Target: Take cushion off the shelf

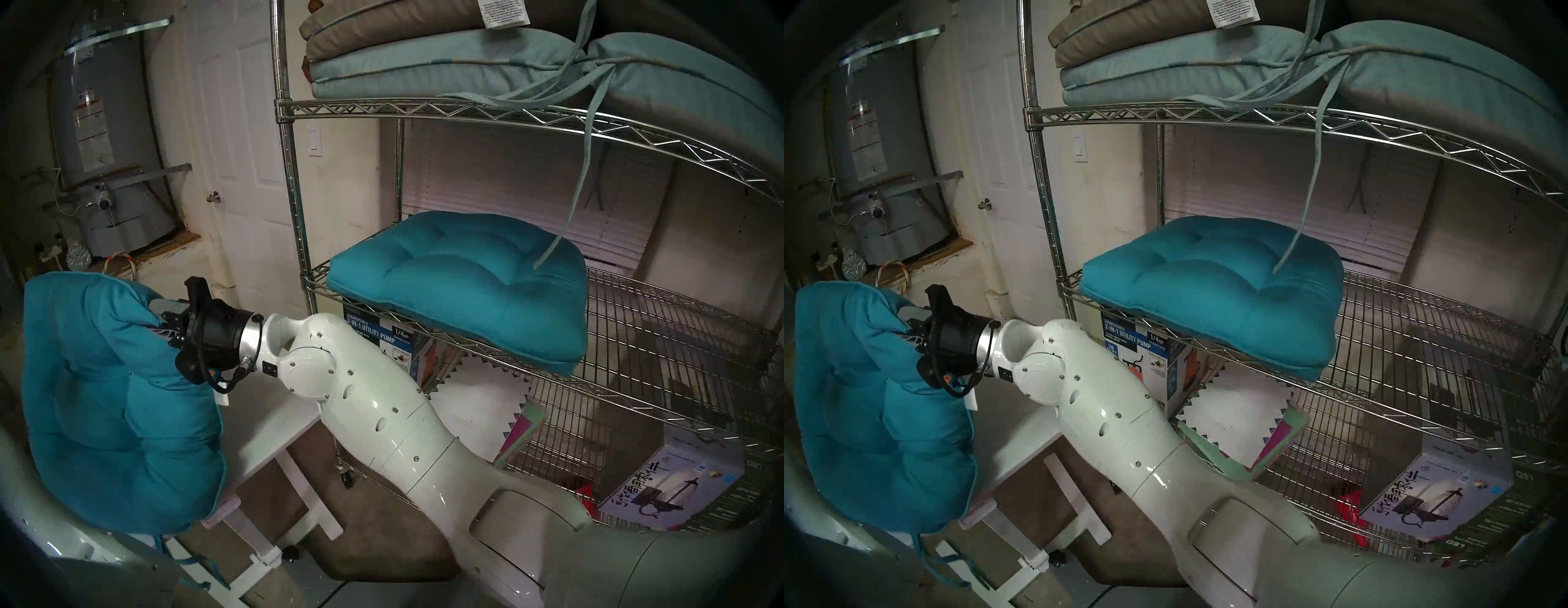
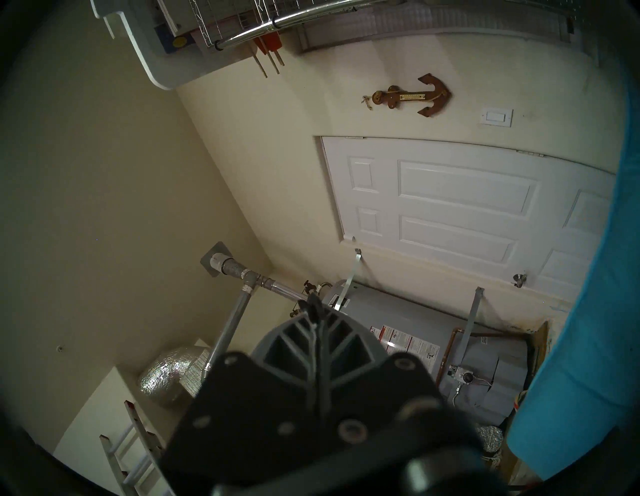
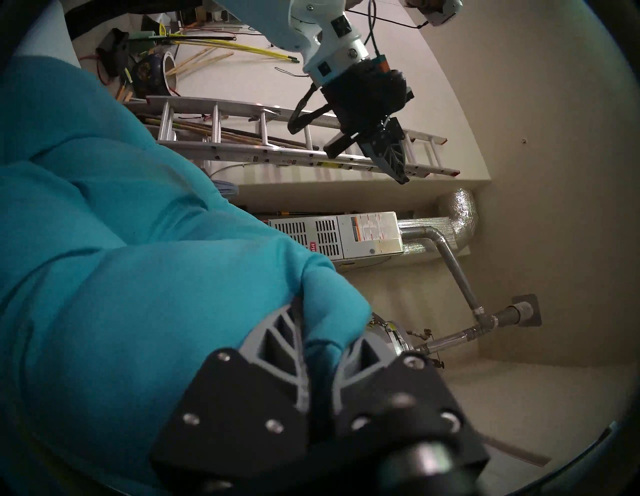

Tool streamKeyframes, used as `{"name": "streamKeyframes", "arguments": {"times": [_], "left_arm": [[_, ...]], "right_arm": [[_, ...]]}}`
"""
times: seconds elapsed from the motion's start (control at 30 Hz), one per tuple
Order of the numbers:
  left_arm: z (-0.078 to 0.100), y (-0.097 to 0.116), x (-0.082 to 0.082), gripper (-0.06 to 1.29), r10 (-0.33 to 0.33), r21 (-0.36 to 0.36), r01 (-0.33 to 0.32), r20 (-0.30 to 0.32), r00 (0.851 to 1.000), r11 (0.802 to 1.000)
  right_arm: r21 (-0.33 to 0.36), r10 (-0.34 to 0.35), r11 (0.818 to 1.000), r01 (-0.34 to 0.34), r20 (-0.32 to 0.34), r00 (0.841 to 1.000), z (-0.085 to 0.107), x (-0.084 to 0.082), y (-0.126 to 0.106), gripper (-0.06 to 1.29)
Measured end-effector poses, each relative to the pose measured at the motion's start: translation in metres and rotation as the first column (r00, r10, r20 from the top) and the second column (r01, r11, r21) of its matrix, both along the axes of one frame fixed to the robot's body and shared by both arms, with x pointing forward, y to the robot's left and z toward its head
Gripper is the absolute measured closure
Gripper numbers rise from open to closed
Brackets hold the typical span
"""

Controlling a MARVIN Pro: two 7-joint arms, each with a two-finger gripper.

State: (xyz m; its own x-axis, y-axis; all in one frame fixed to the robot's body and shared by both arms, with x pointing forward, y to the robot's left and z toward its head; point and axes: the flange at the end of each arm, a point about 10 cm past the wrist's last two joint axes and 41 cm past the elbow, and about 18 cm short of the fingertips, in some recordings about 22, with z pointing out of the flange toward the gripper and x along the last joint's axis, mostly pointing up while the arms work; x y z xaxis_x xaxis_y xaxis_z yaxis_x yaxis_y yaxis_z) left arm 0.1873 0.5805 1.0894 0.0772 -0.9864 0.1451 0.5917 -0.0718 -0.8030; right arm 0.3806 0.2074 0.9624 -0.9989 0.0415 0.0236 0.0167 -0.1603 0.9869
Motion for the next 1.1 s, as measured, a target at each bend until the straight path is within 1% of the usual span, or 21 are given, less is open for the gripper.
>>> {"name": "streamKeyframes", "arguments": {"times": [0.03, 0.17, 0.3, 0.37, 0.43, 0.6, 0.7, 0.77, 0.83, 1.1], "left_arm": [[0.000, 0.000, 0.000, 1.25, -0.001, 0.000, 0.001, 0.000, 1.000, 1.000], [-0.005, -0.003, 0.000, 1.25, -0.015, -0.008, 0.015, -0.006, 1.000, 1.000], [-0.009, -0.006, 0.000, 1.25, -0.023, -0.015, 0.023, -0.011, 1.000, 1.000], [-0.011, -0.007, 0.000, 1.25, -0.025, -0.018, 0.025, -0.012, 1.000, 1.000], [-0.014, -0.008, 0.000, 1.25, -0.029, -0.025, 0.029, -0.017, 0.999, 0.999], [-0.020, -0.009, 0.000, 1.25, -0.034, -0.034, 0.033, -0.025, 0.999, 0.999], [-0.024, -0.009, -0.002, 1.25, -0.037, -0.039, 0.036, -0.031, 0.999, 0.999], [-0.024, -0.009, -0.002, 1.25, -0.038, -0.040, 0.037, -0.031, 0.999, 0.999], [-0.028, -0.010, -0.003, 1.25, -0.041, -0.046, 0.039, -0.034, 0.999, 0.998], [-0.035, -0.012, -0.007, 1.25, -0.050, -0.058, 0.047, -0.039, 0.998, 0.997]], "right_arm": [[-0.003, -0.001, 1.000, 0.001, -0.002, 1.000, -0.002, 0.000, 0.000, 1.16], [-0.048, -0.021, 0.999, 0.020, -0.040, 0.999, -0.035, 0.009, -0.001, 1.16], [-0.092, -0.051, 0.995, 0.044, -0.070, 0.996, -0.059, 0.021, -0.003, 1.16], [-0.104, -0.061, 0.993, 0.053, -0.077, 0.995, -0.064, 0.025, -0.004, 1.16], [-0.128, -0.084, 0.989, 0.073, -0.089, 0.992, -0.072, 0.034, -0.006, 1.16], [-0.162, -0.116, 0.982, 0.098, -0.100, 0.988, -0.080, 0.047, -0.009, 1.16], [-0.192, -0.139, 0.975, 0.116, -0.109, 0.984, -0.088, 0.057, -0.010, 1.16], [-0.196, -0.142, 0.973, 0.118, -0.110, 0.984, -0.090, 0.058, -0.011, 1.16], [-0.218, -0.159, 0.967, 0.130, -0.120, 0.980, -0.100, 0.064, -0.013, 1.16], [-0.239, -0.191, 0.959, 0.155, -0.135, 0.972, -0.125, 0.074, -0.024, 1.16]]}}
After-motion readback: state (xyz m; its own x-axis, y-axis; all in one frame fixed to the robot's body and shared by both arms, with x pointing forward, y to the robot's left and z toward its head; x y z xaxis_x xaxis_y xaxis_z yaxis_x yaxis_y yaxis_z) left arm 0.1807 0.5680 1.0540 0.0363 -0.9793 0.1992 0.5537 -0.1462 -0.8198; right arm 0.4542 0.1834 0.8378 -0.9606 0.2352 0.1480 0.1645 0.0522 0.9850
